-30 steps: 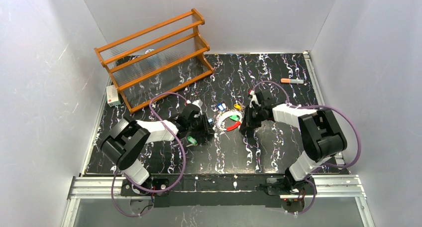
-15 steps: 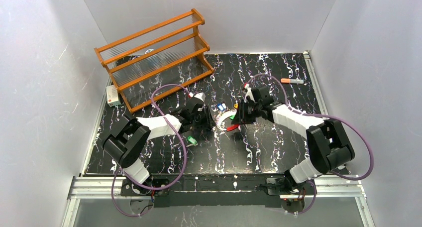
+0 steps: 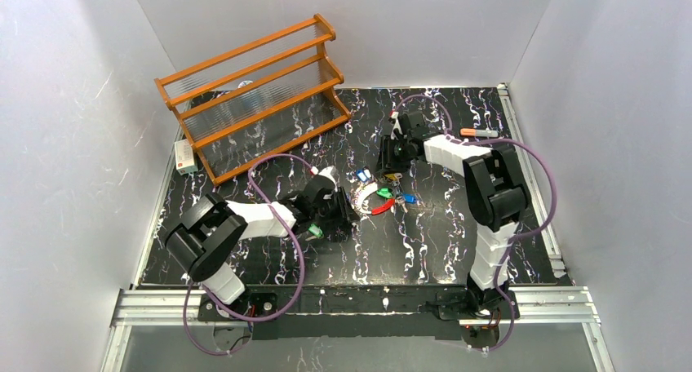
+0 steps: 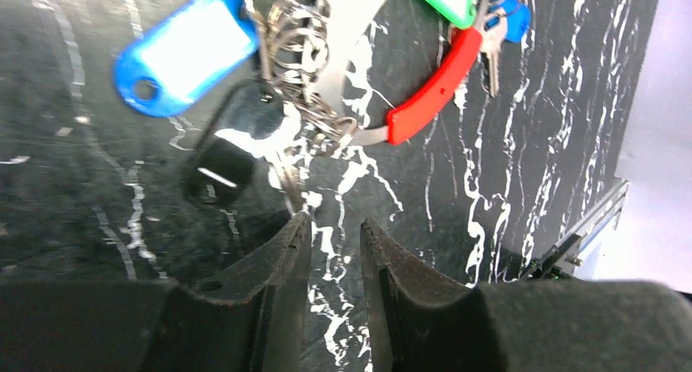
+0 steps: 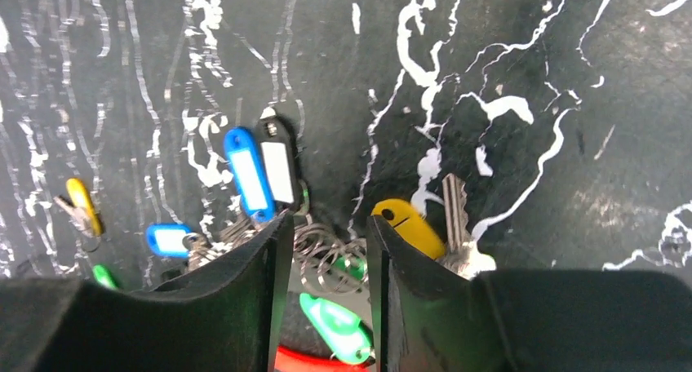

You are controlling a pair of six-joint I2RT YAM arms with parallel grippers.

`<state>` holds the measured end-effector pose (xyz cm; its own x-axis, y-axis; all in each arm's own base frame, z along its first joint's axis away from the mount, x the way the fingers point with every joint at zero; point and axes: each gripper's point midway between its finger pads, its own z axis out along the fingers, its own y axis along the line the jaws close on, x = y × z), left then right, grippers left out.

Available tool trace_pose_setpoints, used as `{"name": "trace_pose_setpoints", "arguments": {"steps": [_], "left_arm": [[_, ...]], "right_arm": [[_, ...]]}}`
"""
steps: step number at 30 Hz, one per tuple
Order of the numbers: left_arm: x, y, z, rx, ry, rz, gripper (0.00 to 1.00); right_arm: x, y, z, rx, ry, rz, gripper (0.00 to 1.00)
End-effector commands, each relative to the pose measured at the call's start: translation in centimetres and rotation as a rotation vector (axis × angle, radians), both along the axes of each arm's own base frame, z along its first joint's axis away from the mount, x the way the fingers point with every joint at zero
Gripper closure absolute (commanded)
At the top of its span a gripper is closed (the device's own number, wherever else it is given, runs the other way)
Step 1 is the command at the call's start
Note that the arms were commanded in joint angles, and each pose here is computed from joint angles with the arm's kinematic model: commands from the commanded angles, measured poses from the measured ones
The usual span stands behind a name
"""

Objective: Put the keys on the keyring

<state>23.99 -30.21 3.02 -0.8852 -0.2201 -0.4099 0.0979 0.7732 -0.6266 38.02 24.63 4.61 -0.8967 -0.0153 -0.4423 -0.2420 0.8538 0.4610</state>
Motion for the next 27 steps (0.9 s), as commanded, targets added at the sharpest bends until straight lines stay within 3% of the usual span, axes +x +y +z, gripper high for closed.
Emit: {"name": "trace_pose_setpoints", "arguments": {"steps": [1, 8, 18, 27], "left_arm": [[-0.9, -1.9, 0.3, -0.067, 0.006, -0.016, 0.74], [-0.5, -2.4, -1.1, -0.055, 0.019, 0.006, 0.77], [2.1, 1.0, -3.8, 0.124, 0.023, 0.106, 0.83], [5.3, 4.2, -4.0, 0.265, 0.005, 0.106, 0.82]], "right_arm": [[0.3, -0.1, -0.8, -0.025, 0.041, 0.037, 0.52], [-1.9, -0.6, -1.1, -0.018, 0.087, 0.059, 0.48], [-9.1, -1.7, -1.7, 0.048, 0.22, 0.088, 0.48], [-15.1, -0.2, 0.3, 0.286, 0.342, 0.131, 0.48]]}}
